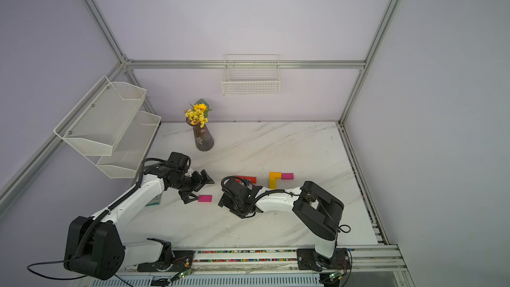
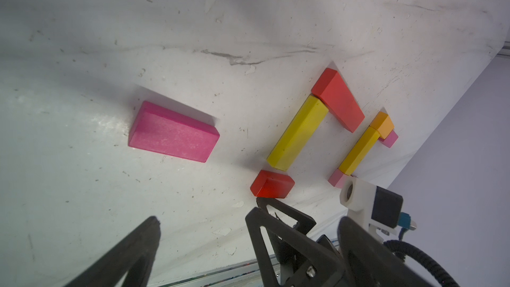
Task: Assemble the letter c with building blocks
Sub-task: Assemble the building block at the center of the board.
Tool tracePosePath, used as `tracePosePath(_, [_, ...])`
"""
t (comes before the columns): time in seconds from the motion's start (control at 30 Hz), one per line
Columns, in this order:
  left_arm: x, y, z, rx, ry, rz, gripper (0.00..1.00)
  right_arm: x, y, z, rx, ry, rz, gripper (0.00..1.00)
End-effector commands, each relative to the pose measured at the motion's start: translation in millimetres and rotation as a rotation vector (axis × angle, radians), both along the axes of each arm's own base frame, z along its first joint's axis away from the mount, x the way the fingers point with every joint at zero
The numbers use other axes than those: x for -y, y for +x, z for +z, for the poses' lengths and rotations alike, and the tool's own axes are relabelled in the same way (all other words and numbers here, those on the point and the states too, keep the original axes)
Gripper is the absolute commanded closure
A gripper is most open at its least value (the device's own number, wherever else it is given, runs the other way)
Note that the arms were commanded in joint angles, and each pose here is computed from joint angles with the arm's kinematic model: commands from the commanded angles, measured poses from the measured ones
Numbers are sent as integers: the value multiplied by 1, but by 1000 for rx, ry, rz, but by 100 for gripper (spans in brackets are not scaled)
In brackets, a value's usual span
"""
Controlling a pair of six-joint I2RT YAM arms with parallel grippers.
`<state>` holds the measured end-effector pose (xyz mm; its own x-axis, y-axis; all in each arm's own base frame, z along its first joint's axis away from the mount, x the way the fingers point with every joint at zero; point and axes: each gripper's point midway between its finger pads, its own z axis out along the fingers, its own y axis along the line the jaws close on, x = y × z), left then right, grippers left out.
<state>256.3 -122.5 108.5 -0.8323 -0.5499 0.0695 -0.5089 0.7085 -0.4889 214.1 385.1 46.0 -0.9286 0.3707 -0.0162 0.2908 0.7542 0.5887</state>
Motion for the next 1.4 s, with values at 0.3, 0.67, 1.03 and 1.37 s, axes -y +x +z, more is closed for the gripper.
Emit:
tracePosePath(0.3, [8,8,17,46,-56,-17,0,-7,10,40,53,80,2,18])
tracePosePath(0.67, [3,4,25,54,-36,-37,0,54,26,31,49,29,-127,18])
tracePosePath(1.03, [-4,-1,22,37,-25,-34,0,50,30,7,24,-15,-103,18])
tracePosePath(1.37, [-4,-1,21,34,-29,-32,0,35,34,1,15,-2,-83,18])
